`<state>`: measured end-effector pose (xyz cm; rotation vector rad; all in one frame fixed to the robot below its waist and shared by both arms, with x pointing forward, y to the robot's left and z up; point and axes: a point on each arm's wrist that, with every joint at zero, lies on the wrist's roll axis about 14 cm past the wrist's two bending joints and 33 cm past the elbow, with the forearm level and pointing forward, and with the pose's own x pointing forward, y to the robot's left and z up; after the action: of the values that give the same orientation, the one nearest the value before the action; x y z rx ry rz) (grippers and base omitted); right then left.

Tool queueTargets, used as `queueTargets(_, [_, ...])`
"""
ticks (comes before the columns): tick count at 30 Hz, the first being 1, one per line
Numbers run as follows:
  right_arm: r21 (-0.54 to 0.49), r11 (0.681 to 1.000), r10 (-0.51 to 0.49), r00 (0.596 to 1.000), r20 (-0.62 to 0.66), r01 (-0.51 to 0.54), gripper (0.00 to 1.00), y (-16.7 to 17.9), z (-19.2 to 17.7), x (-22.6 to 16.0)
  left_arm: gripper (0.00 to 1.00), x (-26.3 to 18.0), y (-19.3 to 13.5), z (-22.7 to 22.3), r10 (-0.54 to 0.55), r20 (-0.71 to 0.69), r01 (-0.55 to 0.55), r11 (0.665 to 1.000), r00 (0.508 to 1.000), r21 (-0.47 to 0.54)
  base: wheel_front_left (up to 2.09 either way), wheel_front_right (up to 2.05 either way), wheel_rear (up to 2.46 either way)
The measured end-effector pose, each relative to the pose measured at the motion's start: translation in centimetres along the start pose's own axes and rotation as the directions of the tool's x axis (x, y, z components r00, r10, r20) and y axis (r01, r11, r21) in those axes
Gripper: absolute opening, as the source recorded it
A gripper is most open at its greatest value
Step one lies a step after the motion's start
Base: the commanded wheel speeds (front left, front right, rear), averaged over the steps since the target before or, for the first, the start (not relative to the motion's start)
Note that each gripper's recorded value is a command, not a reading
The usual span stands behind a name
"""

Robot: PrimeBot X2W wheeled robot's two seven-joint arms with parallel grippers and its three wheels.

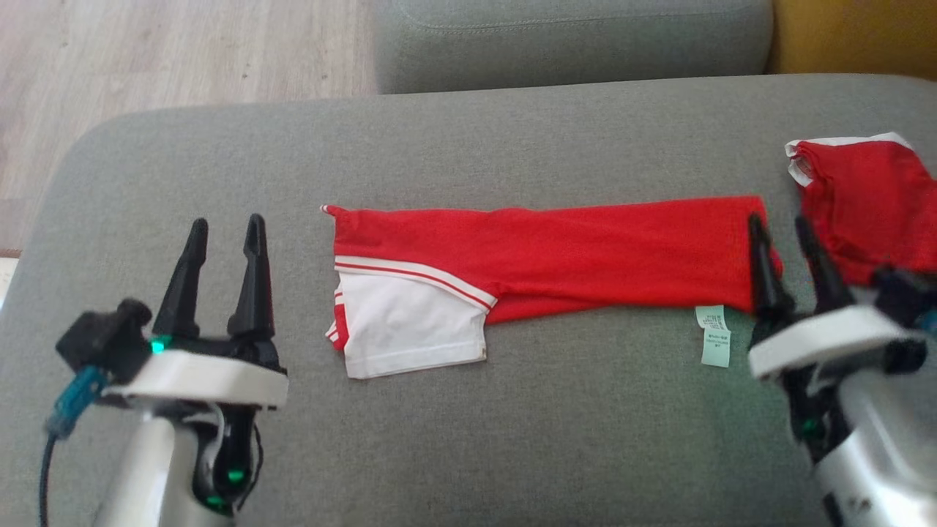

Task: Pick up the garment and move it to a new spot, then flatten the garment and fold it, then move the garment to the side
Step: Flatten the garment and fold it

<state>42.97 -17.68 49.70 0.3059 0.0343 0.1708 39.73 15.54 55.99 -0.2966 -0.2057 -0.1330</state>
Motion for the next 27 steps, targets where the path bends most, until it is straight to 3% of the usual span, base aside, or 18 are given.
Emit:
queueTargets(7, [0.015,1.000,-0.013,0.999,0.041,0.012,1.00,1.8,-0.6,-1.6,1.00,-2.3,-0.3,-1.4,0.001,-0.027,-0.001,1.000,1.000,0.025,0.00,0.00,0.00])
queueTargets(17, [0.012,0.999,-0.034,0.999,-0.007,0.034,1.00,2.0,-3.0,-2.7,1.00,-3.1,0.1,-2.7,0.010,-0.066,-0.009,1.000,0.998,0.028,0.00,0.00,0.00])
queueTargets(27, [-0.050,0.977,-0.213,0.965,-0.153,0.208,1.00,-4.1,-5.9,0.3,1.00,-2.1,-0.3,-4.5,-0.006,-0.116,0.009,1.000,0.993,0.021,0.00,0.00,0.00])
